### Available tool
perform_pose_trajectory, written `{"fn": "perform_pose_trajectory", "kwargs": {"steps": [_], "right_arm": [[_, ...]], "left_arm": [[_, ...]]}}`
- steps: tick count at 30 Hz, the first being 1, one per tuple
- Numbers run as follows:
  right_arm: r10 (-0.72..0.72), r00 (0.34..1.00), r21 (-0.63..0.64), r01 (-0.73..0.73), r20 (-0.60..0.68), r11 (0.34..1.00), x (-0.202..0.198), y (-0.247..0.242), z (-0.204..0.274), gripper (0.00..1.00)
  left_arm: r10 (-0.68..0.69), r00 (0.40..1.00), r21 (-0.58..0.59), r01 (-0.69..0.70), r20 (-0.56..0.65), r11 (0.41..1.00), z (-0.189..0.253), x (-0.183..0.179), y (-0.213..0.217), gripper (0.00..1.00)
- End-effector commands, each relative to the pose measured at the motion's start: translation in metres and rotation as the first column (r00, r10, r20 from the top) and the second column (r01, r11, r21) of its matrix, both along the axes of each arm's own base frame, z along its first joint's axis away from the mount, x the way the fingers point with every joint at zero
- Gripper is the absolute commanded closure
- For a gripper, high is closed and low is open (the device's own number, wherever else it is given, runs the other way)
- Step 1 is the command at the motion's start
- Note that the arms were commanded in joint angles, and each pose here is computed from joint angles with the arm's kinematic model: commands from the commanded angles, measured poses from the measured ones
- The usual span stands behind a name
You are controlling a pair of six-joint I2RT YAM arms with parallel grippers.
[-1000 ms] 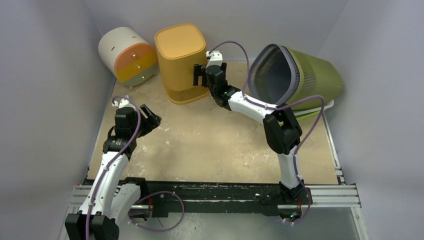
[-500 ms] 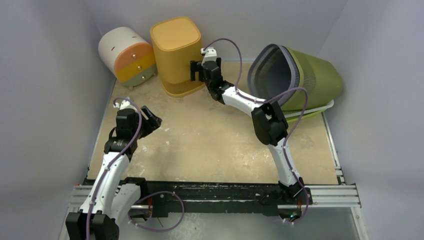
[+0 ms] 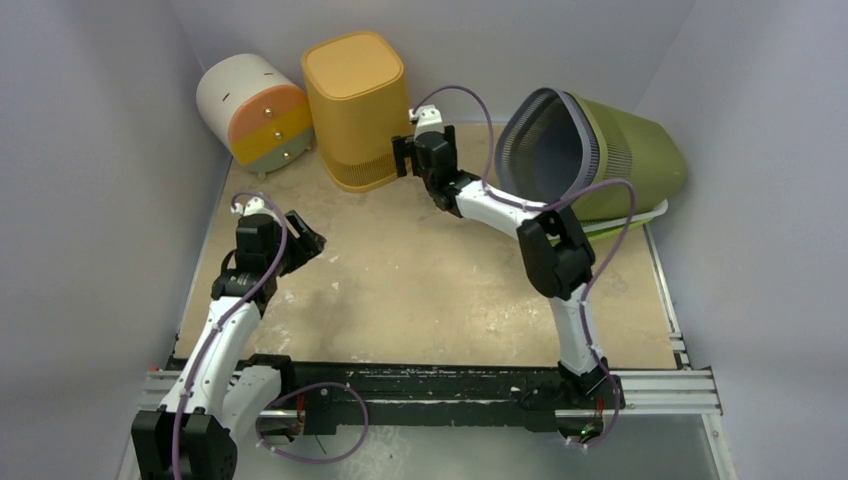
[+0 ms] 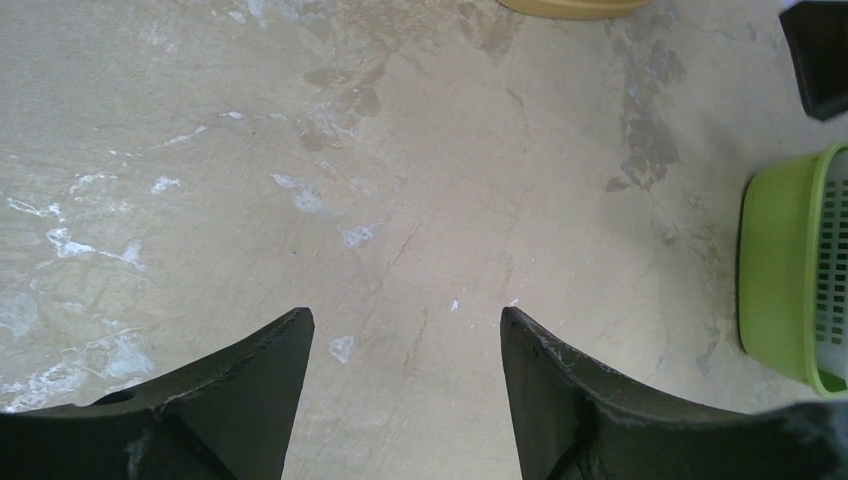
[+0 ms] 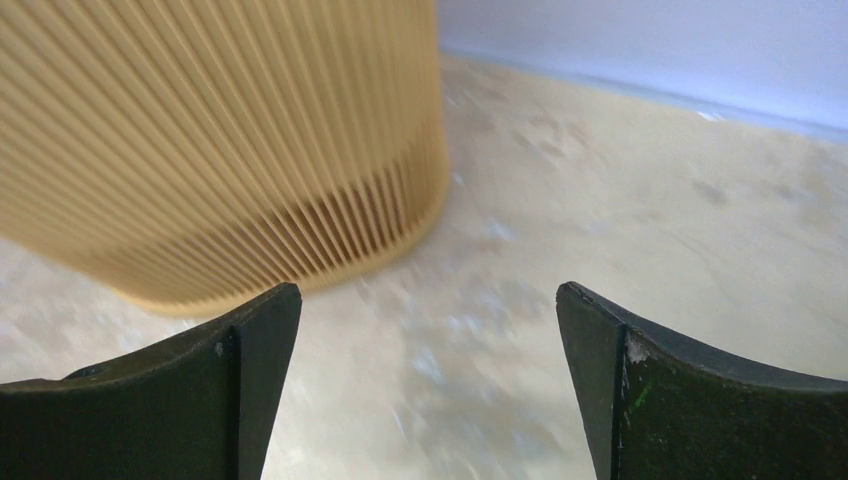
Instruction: Turn the large container upside down
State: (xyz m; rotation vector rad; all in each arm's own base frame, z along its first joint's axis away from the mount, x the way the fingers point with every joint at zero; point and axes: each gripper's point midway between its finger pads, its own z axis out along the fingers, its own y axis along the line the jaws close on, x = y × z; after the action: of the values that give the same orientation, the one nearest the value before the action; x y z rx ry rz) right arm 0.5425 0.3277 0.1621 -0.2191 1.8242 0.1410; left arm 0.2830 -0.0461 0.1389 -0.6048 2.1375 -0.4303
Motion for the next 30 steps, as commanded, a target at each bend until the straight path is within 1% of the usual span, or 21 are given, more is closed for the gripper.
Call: {"fn": "perform_pose_trajectory", "kwargs": {"steps": [1, 3, 5, 8, 10, 12, 15, 19, 21, 23, 26, 30], "right_arm": [[-0.064, 0.988, 0.057, 0.056, 0.141, 0.997, -0.045, -0.038, 0.111, 0.0], [-0.085, 0.985, 0.05, 0.078, 0.152, 0.996, -0.068, -0.057, 0.13, 0.0], [-0.106, 0.981, 0.057, 0.098, 0.16, 0.994, -0.09, -0.076, 0.151, 0.0], [-0.116, 0.976, 0.083, 0.102, 0.183, 0.991, -0.121, -0.103, 0.187, 0.0], [-0.134, 0.97, 0.086, 0.119, 0.201, 0.989, -0.137, -0.12, 0.208, 0.0], [-0.176, 0.961, 0.075, 0.164, 0.213, 0.984, -0.148, -0.139, 0.224, 0.0], [-0.248, 0.941, 0.044, 0.244, 0.231, 0.969, -0.157, -0.162, 0.24, 0.0], [-0.417, 0.878, 0.052, 0.417, 0.236, 0.907, -0.166, -0.203, 0.259, 0.0], [-0.453, 0.858, 0.084, 0.447, 0.243, 0.891, -0.171, -0.218, 0.272, 0.0], [-0.5, 0.825, 0.085, 0.496, 0.262, 0.864, -0.177, -0.236, 0.282, 0.0], [-0.57, 0.783, 0.03, 0.582, 0.249, 0.812, -0.18, -0.26, 0.281, 0.0], [-0.615, 0.75, -0.054, 0.644, 0.242, 0.763, -0.179, -0.28, 0.267, 0.0]], "left_arm": [[-0.033, 0.993, 0.012, 0.032, 0.11, 0.999, 0.039, 0.017, -0.009, 0.34], [-0.045, 0.991, 0.009, 0.044, 0.13, 0.999, 0.047, 0.02, -0.02, 0.34], [-0.071, 0.986, 0.023, 0.069, 0.153, 0.997, 0.055, 0.024, -0.04, 0.34], [-0.147, 0.973, 0.046, 0.141, 0.18, 0.989, 0.066, 0.031, -0.085, 0.34], [-0.228, 0.954, 0.073, 0.218, 0.197, 0.973, 0.073, 0.032, -0.122, 0.34], [-0.29, 0.935, 0.103, 0.274, 0.204, 0.956, 0.075, 0.037, -0.153, 0.34], [-0.386, 0.878, 0.117, 0.368, 0.284, 0.922, 0.094, 0.046, -0.203, 0.34], [-0.49, 0.761, 0.127, 0.486, 0.425, 0.865, 0.122, 0.052, -0.268, 0.34], [-0.534, 0.716, 0.152, 0.527, 0.45, 0.836, 0.13, 0.056, -0.297, 0.34], [-0.578, 0.681, 0.185, 0.562, 0.451, 0.806, 0.132, 0.058, -0.324, 0.33], [-0.606, 0.671, 0.175, 0.597, 0.427, 0.783, 0.125, 0.056, -0.342, 0.34], [-0.589, 0.696, 0.136, 0.591, 0.41, 0.795, 0.104, 0.041, -0.329, 0.34]]}}
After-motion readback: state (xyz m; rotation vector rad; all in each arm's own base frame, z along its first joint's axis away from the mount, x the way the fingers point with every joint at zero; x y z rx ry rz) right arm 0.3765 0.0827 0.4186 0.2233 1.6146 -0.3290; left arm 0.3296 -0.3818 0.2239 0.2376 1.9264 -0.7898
